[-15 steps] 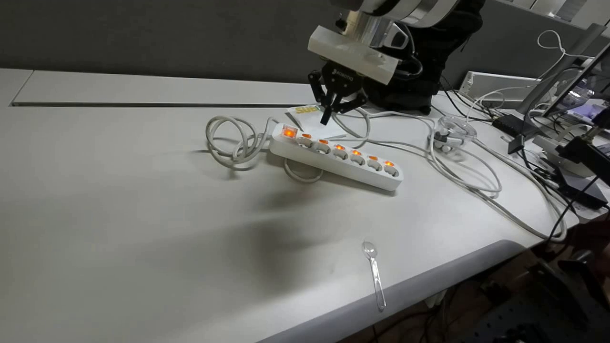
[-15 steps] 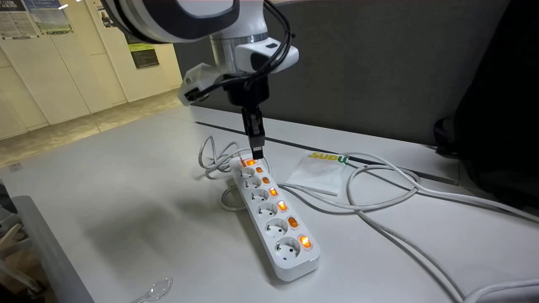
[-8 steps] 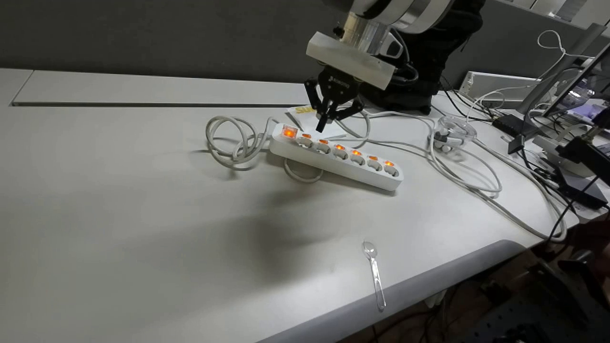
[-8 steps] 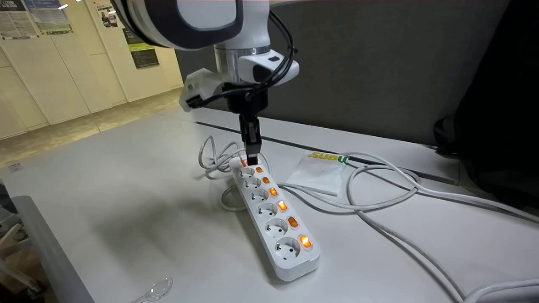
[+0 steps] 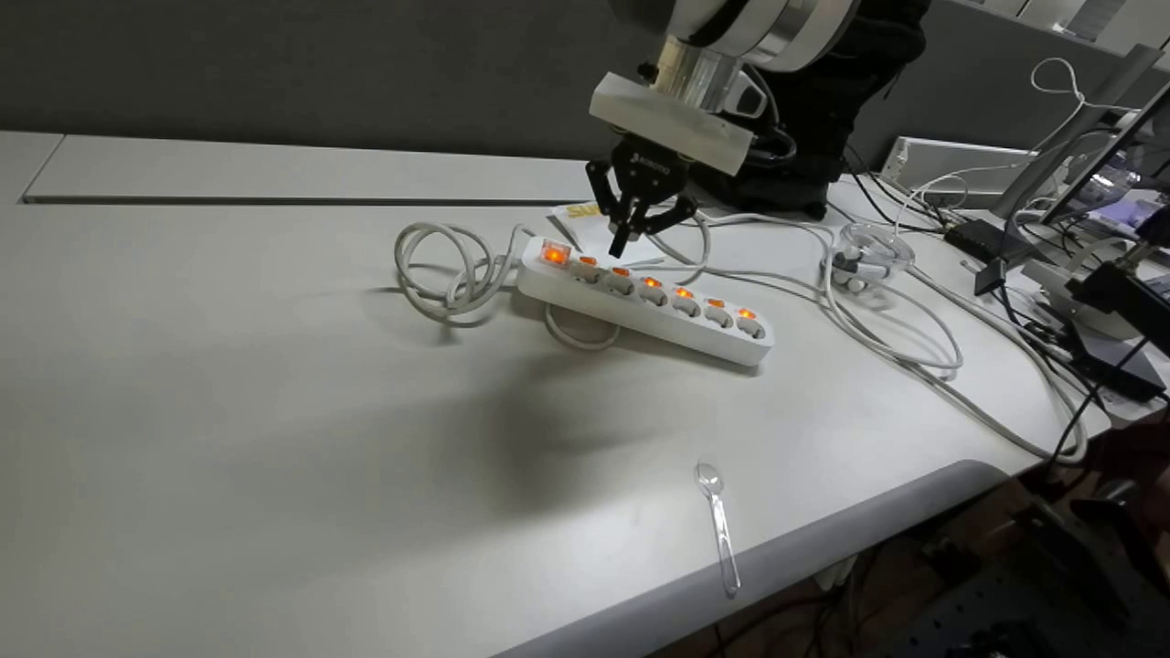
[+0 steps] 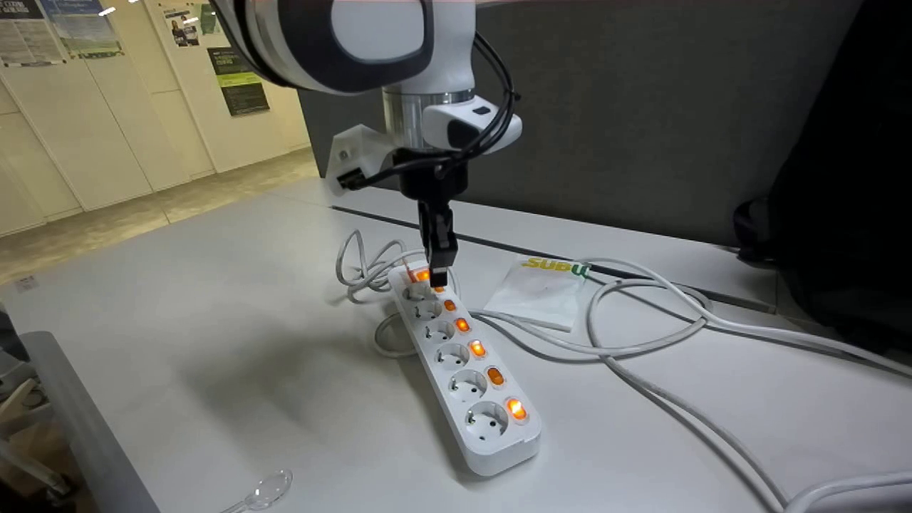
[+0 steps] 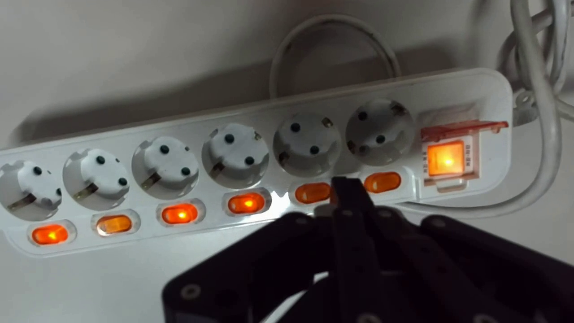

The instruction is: Turn on the switch of the first slot from the left on the adapter

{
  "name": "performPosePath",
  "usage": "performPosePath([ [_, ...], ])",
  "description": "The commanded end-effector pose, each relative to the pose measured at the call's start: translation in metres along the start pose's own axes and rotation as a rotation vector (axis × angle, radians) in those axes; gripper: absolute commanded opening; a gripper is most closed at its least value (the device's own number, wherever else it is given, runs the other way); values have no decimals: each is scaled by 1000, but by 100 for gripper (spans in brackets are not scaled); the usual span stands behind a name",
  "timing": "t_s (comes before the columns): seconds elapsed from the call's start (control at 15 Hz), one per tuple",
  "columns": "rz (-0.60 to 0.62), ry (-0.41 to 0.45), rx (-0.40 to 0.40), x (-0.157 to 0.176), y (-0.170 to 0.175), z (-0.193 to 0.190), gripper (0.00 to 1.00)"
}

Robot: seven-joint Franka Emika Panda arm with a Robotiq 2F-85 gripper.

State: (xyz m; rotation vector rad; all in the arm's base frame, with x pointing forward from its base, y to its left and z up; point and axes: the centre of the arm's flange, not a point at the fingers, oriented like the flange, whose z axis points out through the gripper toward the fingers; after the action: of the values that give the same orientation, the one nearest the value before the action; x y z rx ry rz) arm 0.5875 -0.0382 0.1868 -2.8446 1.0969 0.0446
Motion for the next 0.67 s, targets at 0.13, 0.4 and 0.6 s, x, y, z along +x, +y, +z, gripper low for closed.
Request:
performPosePath([
  [0.13, -1, 24, -23, 16, -5, 3, 0],
  [0.4, -9, 39, -21, 17, -9, 5, 0],
  [0.6, -16, 38, -19, 14, -14, 7, 0],
])
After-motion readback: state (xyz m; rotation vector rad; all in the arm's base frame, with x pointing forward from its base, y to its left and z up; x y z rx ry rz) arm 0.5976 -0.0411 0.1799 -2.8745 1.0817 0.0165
